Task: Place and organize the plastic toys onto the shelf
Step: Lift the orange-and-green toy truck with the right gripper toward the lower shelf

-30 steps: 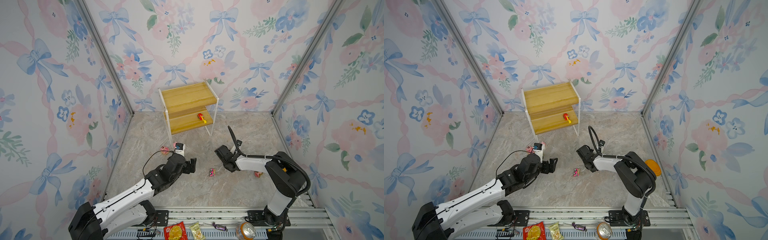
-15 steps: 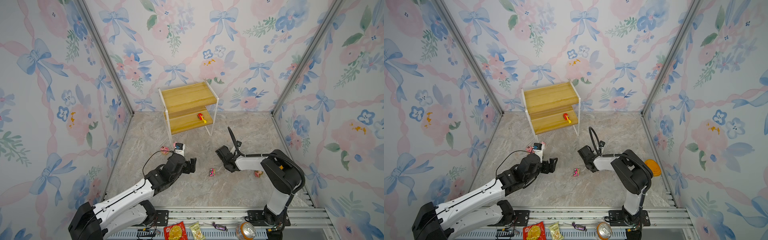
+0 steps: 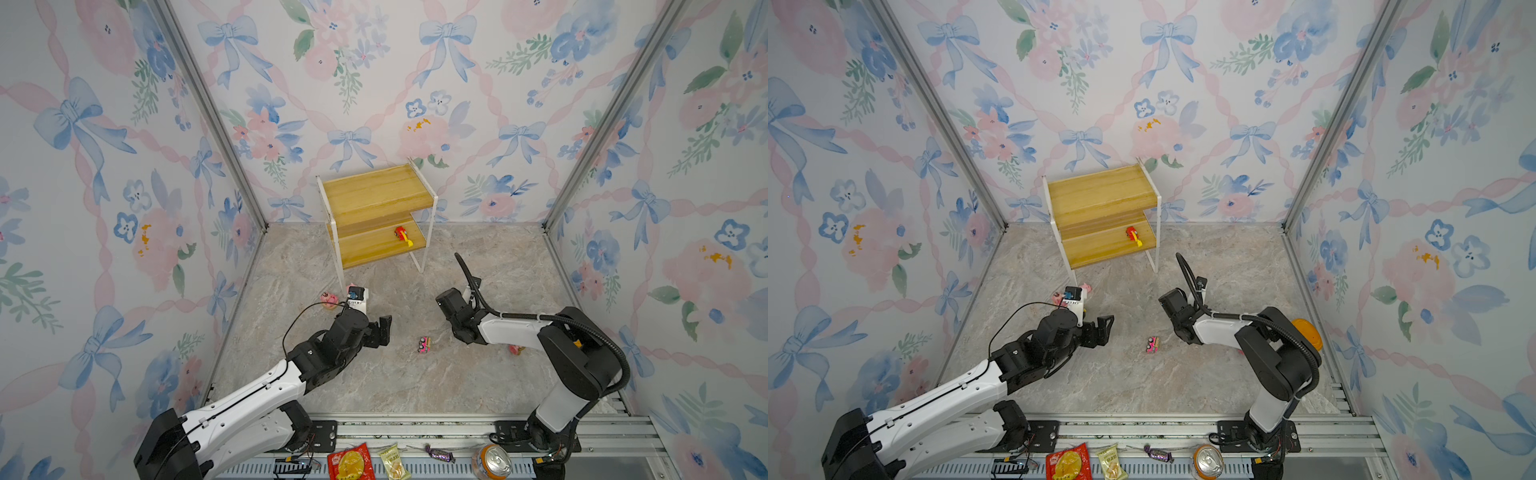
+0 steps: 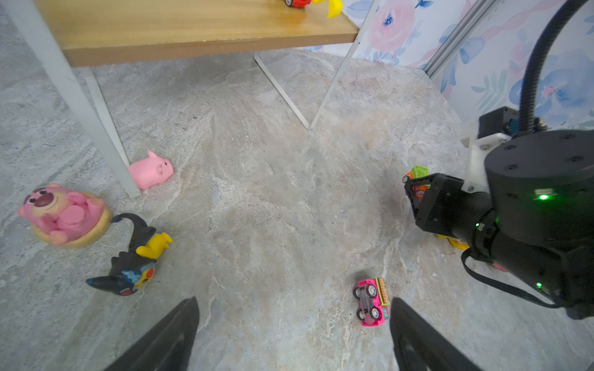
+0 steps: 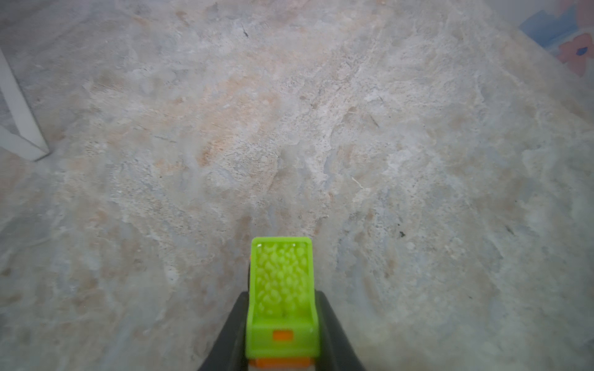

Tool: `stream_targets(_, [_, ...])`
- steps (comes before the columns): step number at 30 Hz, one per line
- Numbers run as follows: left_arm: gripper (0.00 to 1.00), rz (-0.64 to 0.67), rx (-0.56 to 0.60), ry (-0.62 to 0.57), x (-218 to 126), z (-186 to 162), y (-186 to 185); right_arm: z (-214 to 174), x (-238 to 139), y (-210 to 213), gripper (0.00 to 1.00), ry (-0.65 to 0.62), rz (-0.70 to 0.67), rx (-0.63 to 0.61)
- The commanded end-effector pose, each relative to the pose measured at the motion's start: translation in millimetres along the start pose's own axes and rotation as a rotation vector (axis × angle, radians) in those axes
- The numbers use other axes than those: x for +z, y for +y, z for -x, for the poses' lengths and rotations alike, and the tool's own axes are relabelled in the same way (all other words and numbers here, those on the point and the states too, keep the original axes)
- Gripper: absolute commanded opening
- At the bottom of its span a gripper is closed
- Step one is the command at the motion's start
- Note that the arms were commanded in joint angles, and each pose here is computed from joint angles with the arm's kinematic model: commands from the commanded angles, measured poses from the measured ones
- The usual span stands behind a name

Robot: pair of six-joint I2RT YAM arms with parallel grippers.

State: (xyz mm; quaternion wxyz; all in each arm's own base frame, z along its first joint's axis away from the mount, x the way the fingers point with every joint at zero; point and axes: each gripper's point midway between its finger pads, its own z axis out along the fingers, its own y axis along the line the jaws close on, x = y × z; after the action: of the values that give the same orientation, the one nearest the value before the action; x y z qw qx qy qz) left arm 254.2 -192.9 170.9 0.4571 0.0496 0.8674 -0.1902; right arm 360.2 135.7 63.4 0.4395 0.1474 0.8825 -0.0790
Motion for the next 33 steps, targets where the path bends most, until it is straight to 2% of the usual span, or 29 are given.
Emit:
stream_targets(1, [0.93,0.008,-0.006,-0.014,1.3,5.9,-1.5,17.9,-18.1,17.9,0.2,-0.012,0.13,-0.112])
stream_targets(10, [0.93,0.008,-0.015,0.024,-0.7,13.6,6.0,61.6,-98.8,80.6,0.21,-0.087,0.596,-0.237])
stream_targets(17, [0.95,0.031,0.044,0.053,-19.6,35.8,17.3,92.2,-157.9,139.4,0.21,-0.131,0.841,-0.365])
stream_targets(21, [0.96,0.066,0.116,0.089,-31.0,44.7,25.2,103.6,-166.9,169.2,0.21,-0.151,0.906,-0.382])
stream_targets(25, [0.96,0.069,0.137,0.108,-31.8,50.4,35.2,108.5,-158.3,198.1,0.21,-0.16,0.928,-0.386])
stream_targets(30, [0.96,0.055,0.151,0.13,-25.1,52.1,40.3,111.2,-138.1,226.4,0.21,-0.168,0.901,-0.377])
stream_targets(33, [0.96,0.028,0.142,0.103,-26.6,58.1,37.0,118.0,-126.3,235.8,0.21,-0.189,0.869,-0.351])
